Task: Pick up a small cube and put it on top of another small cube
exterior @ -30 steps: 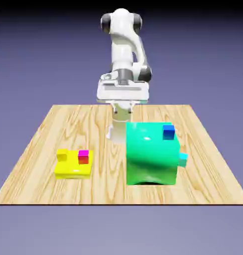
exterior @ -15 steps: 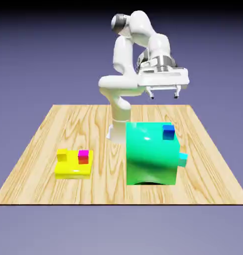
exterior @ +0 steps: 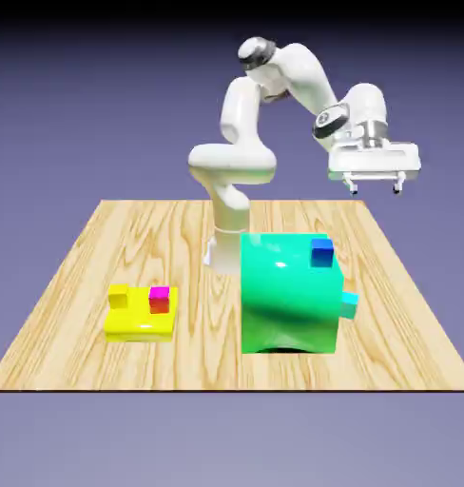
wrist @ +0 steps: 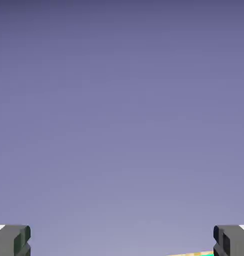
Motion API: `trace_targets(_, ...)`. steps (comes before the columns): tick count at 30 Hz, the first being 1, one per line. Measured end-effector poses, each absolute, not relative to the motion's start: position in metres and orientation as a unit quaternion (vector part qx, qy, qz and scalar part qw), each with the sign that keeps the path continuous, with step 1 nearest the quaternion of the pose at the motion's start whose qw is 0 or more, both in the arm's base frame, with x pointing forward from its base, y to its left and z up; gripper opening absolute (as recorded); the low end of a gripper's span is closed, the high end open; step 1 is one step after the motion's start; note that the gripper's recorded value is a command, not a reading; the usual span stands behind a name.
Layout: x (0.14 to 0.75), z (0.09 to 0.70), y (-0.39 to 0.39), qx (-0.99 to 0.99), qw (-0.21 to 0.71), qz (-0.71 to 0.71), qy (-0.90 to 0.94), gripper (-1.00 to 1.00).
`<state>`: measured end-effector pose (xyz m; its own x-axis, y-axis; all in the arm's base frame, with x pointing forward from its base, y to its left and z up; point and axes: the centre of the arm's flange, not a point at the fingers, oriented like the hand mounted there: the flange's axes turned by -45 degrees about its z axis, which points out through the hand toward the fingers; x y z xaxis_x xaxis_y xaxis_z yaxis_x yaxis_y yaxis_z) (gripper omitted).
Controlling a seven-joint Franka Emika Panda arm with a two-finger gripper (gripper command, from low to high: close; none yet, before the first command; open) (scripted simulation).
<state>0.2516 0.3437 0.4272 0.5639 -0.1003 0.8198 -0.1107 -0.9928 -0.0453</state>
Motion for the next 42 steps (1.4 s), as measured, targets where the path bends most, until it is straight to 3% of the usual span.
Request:
trace_targets(13,0.183,0.285,0.404,0.857,0.051,0.501,-0.109,0.0)
trace_targets(26,0.133,0.107,0.371,0.81,0.109,0.554,-0.16,0.0)
trace_targets(32,0.174,0.062,0.35,0.807,0.112,0.557,-0.162,0.0)
trace_targets(33,0.175,0.062,0.349,0.807,0.112,0.557,-0.162,-1.0)
trace_targets(40,0.125,0.102,0.377,0.814,0.12,0.552,-0.139,-1.0)
trace_targets(42,0.138,0.121,0.38,0.811,0.135,0.553,-0.132,-1.0)
